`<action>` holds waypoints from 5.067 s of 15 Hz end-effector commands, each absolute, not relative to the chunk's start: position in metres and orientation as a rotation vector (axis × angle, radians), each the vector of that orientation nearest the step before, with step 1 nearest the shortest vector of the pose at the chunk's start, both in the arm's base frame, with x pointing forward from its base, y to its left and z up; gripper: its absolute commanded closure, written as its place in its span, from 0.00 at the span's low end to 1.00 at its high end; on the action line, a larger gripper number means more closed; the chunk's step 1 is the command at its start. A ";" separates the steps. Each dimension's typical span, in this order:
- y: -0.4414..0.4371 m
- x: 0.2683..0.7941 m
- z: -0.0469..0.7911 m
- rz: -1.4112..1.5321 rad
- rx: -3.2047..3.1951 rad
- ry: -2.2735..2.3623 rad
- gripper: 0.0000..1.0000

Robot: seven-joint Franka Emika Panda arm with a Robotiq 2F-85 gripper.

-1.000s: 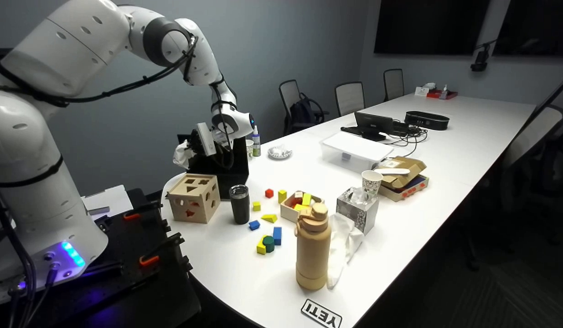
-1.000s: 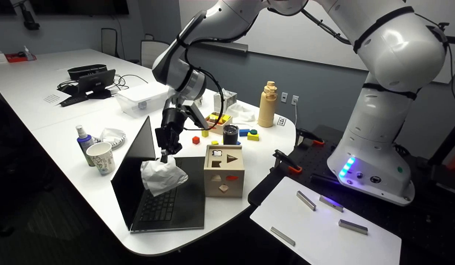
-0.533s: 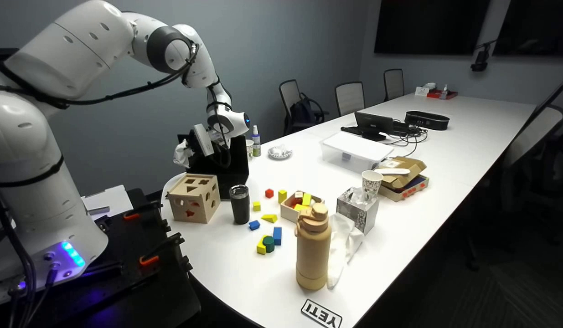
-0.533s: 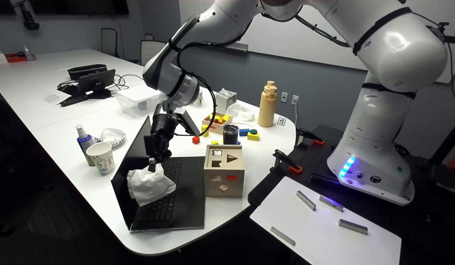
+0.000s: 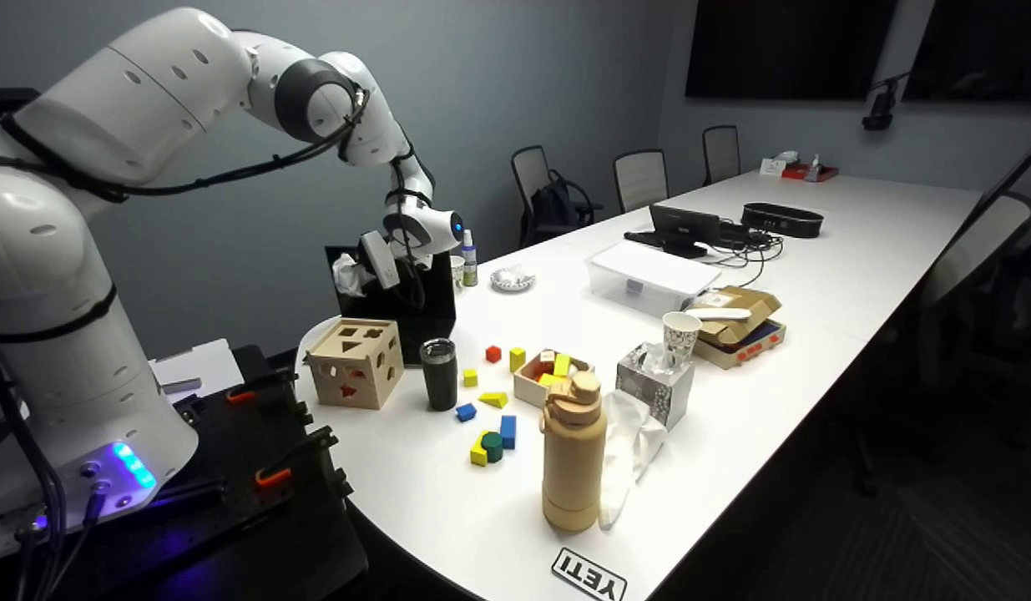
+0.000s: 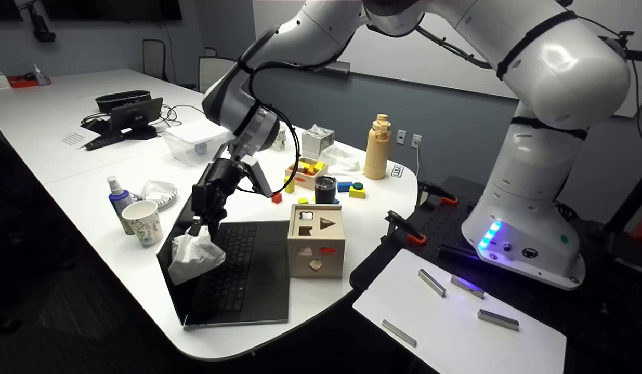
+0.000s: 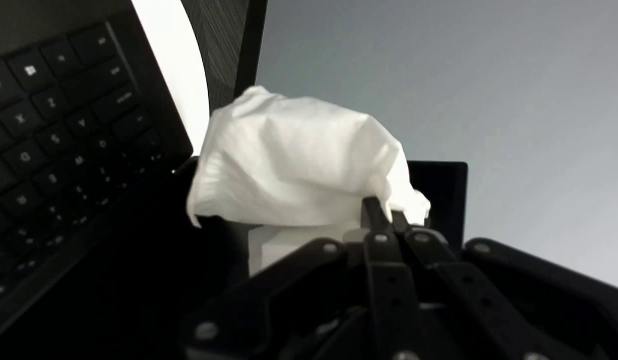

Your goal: Use a napkin to wipe the laptop screen

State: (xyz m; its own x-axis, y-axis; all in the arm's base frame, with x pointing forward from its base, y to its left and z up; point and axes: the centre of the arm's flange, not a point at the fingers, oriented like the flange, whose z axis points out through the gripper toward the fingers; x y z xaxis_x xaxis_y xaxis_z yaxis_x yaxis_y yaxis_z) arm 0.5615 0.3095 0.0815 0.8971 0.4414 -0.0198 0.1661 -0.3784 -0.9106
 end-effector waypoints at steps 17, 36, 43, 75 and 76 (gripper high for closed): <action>0.189 0.554 0.122 -0.274 -2.036 -0.123 1.00; 0.173 0.560 0.110 -0.391 -2.294 0.129 1.00; 0.223 0.566 0.068 -0.194 -2.281 -0.030 1.00; 0.339 0.531 0.035 0.123 -1.922 -0.419 1.00; 0.339 0.533 0.028 0.127 -1.935 -0.408 1.00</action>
State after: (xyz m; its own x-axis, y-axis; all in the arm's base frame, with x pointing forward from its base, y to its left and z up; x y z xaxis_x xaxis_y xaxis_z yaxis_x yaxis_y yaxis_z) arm 0.5227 0.3350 0.0358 0.9179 0.3755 0.1282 0.2504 -0.2978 -0.9212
